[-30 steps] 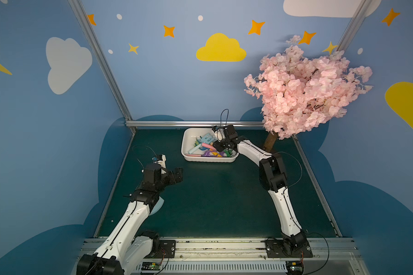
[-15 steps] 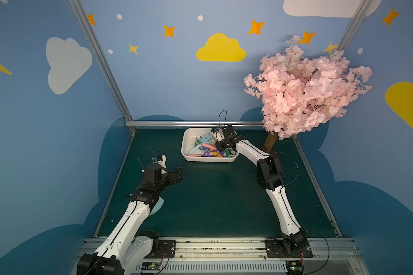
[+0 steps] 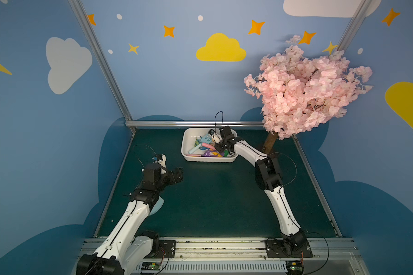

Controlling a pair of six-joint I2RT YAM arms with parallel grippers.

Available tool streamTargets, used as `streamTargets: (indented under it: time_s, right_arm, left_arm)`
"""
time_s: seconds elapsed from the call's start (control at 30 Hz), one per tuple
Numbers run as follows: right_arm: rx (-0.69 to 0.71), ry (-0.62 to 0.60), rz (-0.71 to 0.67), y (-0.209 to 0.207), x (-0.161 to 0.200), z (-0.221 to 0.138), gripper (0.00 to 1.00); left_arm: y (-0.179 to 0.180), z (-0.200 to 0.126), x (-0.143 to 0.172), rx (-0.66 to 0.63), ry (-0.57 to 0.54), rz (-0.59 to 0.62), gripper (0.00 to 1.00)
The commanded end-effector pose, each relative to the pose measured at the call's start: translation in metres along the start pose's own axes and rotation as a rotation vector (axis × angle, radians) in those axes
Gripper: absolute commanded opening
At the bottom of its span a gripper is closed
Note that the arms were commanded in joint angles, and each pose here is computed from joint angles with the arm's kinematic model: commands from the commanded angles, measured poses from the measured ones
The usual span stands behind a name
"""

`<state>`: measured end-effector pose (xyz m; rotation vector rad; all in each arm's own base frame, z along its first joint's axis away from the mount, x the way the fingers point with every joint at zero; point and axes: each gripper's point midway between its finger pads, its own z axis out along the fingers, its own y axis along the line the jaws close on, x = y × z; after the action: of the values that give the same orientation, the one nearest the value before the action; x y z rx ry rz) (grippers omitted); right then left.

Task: Take the hand rake out of the storage box
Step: Pick up the rake from the storage box, then place the rake at the center of the board.

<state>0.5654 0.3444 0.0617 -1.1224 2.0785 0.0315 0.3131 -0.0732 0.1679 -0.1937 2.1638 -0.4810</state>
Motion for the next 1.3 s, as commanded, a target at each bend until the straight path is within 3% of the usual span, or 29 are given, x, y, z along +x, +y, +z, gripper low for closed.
streamTargets:
  time_s: [0.0,0.27,0.37,0.5,0.67,0.9,1.1,1.2,1.27]
  right_arm:
    - [0.103,-0.068,-0.086,-0.026,-0.045,-0.044,0.02]
    - [0.143,-0.125,-0.191,-0.028,-0.088,-0.106,0.0]
    - [0.123,-0.113,-0.224,-0.011,-0.087,-0.125,0.0]
    - [0.041,-0.062,-0.206,0.023,-0.065,-0.156,0.0]
    - [-0.229,-0.077,-0.256,0.11,-0.002,-0.186,0.0]
    - [-0.286,-0.109,-0.354,0.177,0.074,-0.175,0.0]
    - [-0.332,0.091,-0.42,0.21,0.124,-0.139,0.0]
    - [-0.316,0.16,-0.449,0.213,0.131,-0.125,0.0]
    - [-0.311,0.166,-0.453,0.214,0.131,-0.122,0.05]
  left_arm:
    - [-0.006,-0.009,-0.012,0.011,-0.025,0.02,1.0]
    - [-0.009,-0.023,-0.013,0.02,-0.046,0.014,1.0]
    - [-0.011,-0.028,-0.013,0.029,-0.054,0.01,1.0]
    - [-0.015,-0.03,-0.012,0.054,-0.05,0.011,1.0]
    - [-0.022,-0.028,-0.007,0.09,-0.027,0.012,1.0]
    - [-0.027,-0.022,-0.006,0.088,-0.012,0.056,1.0]
    - [-0.036,-0.008,0.004,0.089,0.053,0.088,1.0]
    - [-0.037,-0.002,0.011,0.082,0.084,0.111,1.0]
    - [-0.038,0.0,0.012,0.082,0.091,0.124,1.0]
